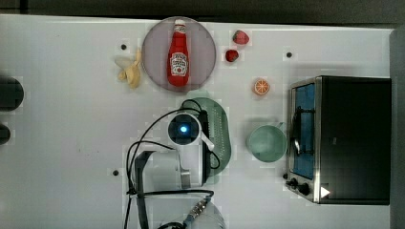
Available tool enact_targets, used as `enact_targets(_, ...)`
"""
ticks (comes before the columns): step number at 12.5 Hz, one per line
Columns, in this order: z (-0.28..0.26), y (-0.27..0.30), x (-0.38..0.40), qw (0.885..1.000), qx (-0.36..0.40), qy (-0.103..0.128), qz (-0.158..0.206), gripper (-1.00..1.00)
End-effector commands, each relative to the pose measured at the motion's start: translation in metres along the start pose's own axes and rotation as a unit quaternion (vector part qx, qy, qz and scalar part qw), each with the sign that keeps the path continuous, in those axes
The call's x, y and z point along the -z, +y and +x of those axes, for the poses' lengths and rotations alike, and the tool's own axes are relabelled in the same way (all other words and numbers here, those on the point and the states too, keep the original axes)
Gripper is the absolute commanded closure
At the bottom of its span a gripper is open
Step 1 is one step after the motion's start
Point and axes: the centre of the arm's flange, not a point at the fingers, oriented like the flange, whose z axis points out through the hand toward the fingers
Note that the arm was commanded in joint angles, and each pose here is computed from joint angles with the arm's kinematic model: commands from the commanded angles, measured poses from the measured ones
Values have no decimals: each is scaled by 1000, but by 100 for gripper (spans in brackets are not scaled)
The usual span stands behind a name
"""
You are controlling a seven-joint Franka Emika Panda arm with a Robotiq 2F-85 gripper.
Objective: Drag strainer right to left.
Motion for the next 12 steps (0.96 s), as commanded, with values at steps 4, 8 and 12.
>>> enact_targets(4,-69,-12,26,999,-39,-21,28,-100)
enact_targets(8,-107,-6,24,998,-47,-27,24,-100)
enact_targets(12,-137,-10,20,998,-53,-32,24,-100)
